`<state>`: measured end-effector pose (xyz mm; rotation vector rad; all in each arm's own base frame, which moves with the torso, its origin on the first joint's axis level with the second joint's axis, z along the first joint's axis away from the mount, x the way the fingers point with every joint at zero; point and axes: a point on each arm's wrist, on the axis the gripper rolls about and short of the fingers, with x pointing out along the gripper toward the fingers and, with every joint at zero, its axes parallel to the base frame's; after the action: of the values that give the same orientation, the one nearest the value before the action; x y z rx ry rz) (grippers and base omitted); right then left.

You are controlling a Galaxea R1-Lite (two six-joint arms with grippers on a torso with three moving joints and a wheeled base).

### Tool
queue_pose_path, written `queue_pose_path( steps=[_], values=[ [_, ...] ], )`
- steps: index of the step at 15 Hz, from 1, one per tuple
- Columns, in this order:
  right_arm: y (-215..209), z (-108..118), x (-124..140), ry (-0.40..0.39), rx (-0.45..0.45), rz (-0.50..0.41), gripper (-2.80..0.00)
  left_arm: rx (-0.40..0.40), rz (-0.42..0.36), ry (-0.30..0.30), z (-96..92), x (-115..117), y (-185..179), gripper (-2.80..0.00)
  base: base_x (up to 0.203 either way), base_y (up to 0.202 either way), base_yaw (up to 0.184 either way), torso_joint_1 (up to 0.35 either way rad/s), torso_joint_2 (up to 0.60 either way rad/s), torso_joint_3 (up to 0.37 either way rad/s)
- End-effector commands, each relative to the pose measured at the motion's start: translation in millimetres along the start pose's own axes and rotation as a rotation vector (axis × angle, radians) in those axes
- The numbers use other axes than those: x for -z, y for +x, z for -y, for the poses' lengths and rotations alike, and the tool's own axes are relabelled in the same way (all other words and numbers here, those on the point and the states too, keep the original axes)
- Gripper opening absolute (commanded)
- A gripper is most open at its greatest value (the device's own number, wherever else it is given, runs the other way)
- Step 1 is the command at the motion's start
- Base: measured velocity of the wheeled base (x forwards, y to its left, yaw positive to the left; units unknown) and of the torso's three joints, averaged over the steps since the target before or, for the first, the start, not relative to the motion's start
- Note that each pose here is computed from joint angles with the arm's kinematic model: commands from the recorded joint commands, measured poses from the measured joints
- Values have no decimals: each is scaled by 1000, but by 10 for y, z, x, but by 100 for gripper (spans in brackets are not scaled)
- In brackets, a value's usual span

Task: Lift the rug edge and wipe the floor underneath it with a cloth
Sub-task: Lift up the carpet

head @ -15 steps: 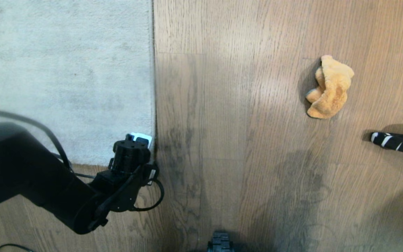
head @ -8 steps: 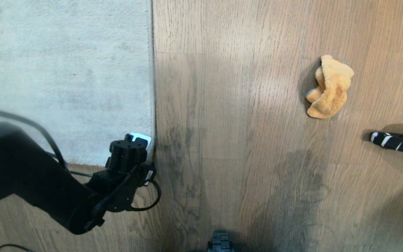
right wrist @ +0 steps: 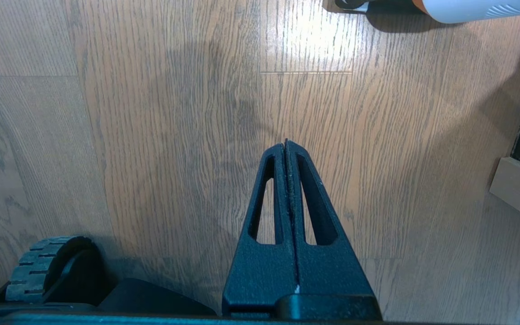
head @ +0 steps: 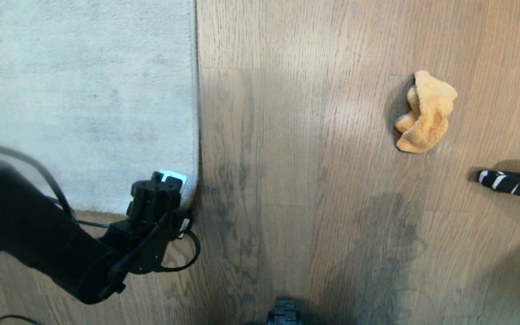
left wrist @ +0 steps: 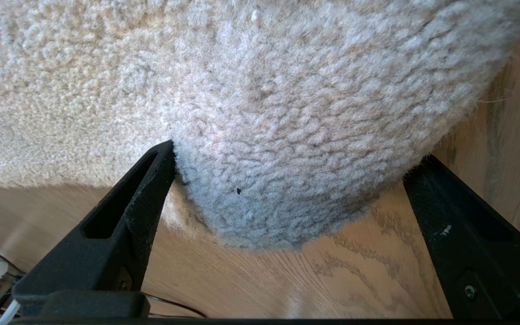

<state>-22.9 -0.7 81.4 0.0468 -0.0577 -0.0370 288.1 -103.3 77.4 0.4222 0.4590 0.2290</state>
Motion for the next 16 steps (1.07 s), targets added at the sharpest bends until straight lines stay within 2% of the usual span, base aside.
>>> queue_pose_path(
  steps=[1,3,6,16],
  values=[
    [0,0,-1,0,0,1,-280,-12,20,-20,-32,-20,-12,0,0,0,0,0,0,0],
    [1,0,-1,0,2,0,-280,-21,58,-51,-46,0,-20,0,0,0,0,0,0,0],
    [1,0,-1,0,0,0,-280,-23,55,-51,-52,56,-32,0,0,0,0,0,0,0],
    [0,0,-1,0,0,1,-280,-26,70,-67,-52,41,-28,0,0,0,0,0,0,0]
  ],
)
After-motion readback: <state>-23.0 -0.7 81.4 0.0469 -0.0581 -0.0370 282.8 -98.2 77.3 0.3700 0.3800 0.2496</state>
